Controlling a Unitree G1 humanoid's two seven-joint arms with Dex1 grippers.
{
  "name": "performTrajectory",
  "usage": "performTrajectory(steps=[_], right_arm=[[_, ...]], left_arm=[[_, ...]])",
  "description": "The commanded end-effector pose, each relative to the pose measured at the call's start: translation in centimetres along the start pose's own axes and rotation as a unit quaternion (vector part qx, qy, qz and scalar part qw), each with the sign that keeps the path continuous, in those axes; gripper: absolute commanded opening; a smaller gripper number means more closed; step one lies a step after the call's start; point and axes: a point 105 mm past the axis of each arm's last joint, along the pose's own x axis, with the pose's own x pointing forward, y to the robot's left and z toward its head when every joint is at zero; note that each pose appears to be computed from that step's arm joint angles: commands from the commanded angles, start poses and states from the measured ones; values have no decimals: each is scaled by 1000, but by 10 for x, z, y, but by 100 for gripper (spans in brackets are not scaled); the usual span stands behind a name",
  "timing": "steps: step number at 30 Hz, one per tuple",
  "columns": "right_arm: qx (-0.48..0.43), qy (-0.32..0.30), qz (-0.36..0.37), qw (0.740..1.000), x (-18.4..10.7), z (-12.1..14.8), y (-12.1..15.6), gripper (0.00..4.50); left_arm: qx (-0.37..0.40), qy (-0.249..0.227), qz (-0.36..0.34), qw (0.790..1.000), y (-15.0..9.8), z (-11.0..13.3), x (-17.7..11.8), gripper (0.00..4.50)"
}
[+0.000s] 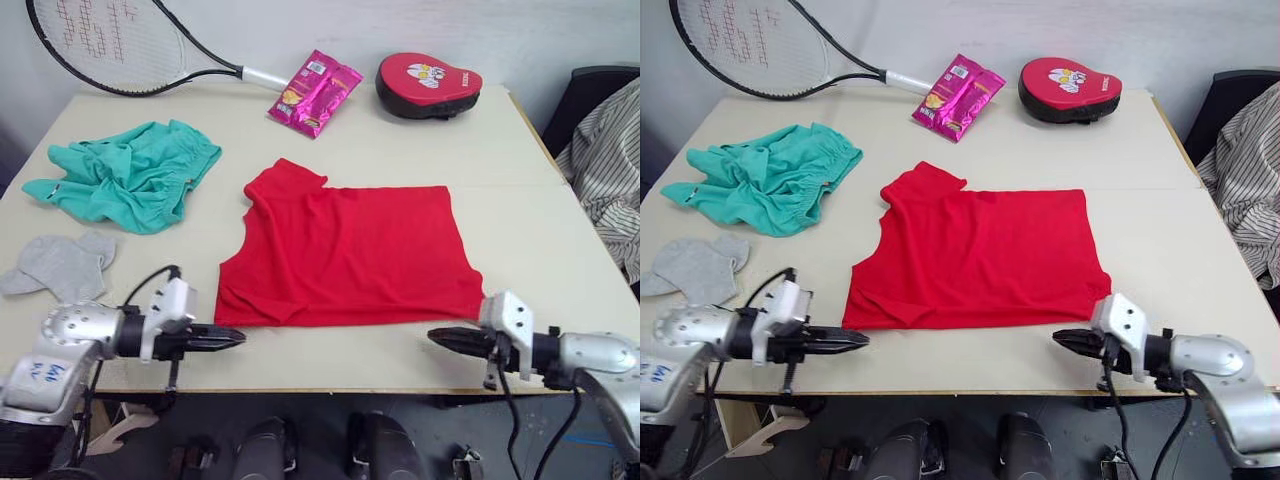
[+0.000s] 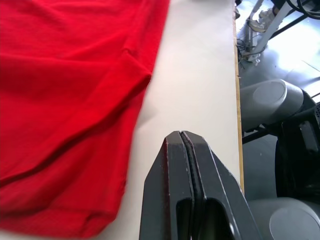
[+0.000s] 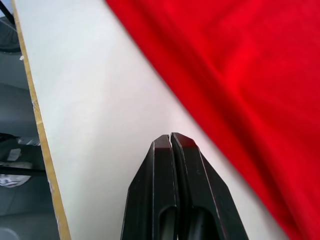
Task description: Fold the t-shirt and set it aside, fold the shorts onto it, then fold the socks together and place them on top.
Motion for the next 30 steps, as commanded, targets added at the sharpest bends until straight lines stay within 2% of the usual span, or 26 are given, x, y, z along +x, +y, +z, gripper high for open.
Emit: performTrajectory(steps=[1,7,13,20,26,30], right_arm=[[-21,-5,-25,999,4,-3,-11,5],[0,1,-49,999,4,-16,-26,5],[8,-9,-79,997,-2,-11,-42,5],[74,3,-117,990,-19,-25,-55,5],[108,15,-134,985,-35,-34,-62,5],[117,21,-153,981,-52,-36,-68,5]], left_arm=[[37,-10,13,999,9,7,18,0],[65,-23,28,997,24,6,36,0],[68,-56,70,994,44,15,42,0],[14,-90,114,989,53,14,41,0],[14,-72,136,988,55,5,41,0],[27,-62,176,982,63,0,35,0]])
